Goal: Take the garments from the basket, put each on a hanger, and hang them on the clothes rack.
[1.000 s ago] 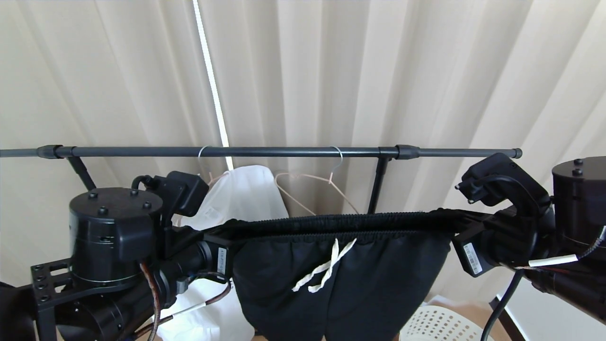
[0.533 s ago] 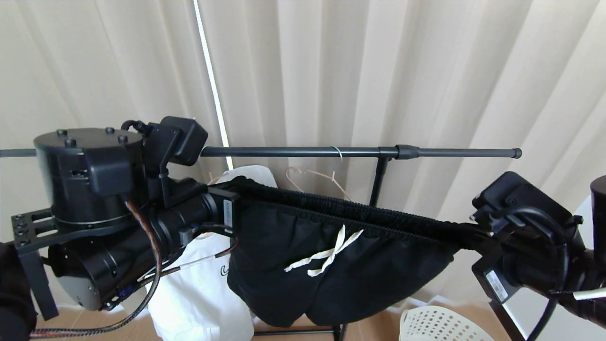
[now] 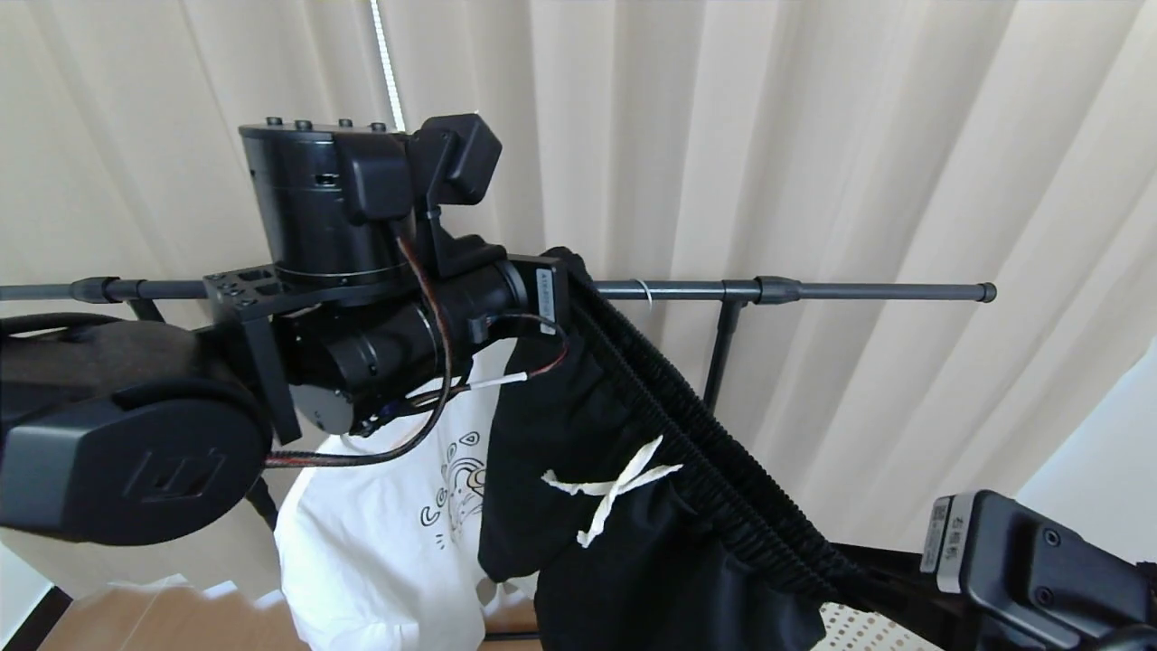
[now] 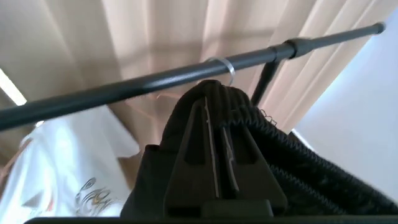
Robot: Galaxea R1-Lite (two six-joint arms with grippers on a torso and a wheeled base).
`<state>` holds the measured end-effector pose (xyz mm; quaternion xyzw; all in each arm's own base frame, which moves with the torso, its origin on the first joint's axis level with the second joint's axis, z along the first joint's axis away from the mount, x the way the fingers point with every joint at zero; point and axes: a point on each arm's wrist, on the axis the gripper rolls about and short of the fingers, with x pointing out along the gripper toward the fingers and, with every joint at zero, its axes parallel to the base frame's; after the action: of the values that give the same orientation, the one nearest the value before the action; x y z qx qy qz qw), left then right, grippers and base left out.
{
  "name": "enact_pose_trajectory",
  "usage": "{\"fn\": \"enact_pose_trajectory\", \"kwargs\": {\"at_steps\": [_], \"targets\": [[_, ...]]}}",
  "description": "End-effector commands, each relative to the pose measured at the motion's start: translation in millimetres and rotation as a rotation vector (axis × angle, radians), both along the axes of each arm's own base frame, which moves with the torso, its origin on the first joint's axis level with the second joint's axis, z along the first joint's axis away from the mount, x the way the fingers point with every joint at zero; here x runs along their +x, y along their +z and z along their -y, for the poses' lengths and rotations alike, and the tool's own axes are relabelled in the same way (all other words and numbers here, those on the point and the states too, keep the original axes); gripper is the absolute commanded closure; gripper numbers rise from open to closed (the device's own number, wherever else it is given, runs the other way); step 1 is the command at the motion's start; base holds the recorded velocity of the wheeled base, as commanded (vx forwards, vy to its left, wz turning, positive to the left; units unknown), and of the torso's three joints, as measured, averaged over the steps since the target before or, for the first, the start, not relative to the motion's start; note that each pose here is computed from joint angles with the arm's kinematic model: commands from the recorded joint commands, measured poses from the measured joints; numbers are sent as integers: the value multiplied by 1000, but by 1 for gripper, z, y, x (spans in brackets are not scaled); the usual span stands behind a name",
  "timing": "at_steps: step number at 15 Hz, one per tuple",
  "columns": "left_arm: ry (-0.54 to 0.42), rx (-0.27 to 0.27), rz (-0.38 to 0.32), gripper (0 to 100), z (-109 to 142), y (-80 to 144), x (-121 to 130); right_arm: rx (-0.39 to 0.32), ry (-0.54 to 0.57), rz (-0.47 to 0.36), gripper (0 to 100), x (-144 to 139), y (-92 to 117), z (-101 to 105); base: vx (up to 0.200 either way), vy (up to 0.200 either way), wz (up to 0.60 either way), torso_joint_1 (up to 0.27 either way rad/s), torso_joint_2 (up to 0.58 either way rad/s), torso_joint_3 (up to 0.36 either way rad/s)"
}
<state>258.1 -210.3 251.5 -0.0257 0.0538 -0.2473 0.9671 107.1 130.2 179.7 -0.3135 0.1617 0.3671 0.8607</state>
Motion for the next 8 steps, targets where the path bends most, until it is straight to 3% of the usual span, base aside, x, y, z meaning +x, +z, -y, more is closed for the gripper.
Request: {"fn": "enact_pose_trajectory", "kwargs": {"at_steps": [1, 4, 8], "targets": [[-19, -8, -7, 100, 18, -6, 18, 19, 72, -3, 100, -8, 1, -4, 0, 0, 0, 0, 0, 0], [-24, -22, 2, 100, 27, -4, 26, 51, 137, -1, 100, -12, 1, -13, 0, 0, 0, 0, 0, 0], [-43, -42, 24, 100, 40, 1, 30, 184, 192, 8, 100, -13, -6, -40, 0, 0, 0, 0, 0, 0]]}}
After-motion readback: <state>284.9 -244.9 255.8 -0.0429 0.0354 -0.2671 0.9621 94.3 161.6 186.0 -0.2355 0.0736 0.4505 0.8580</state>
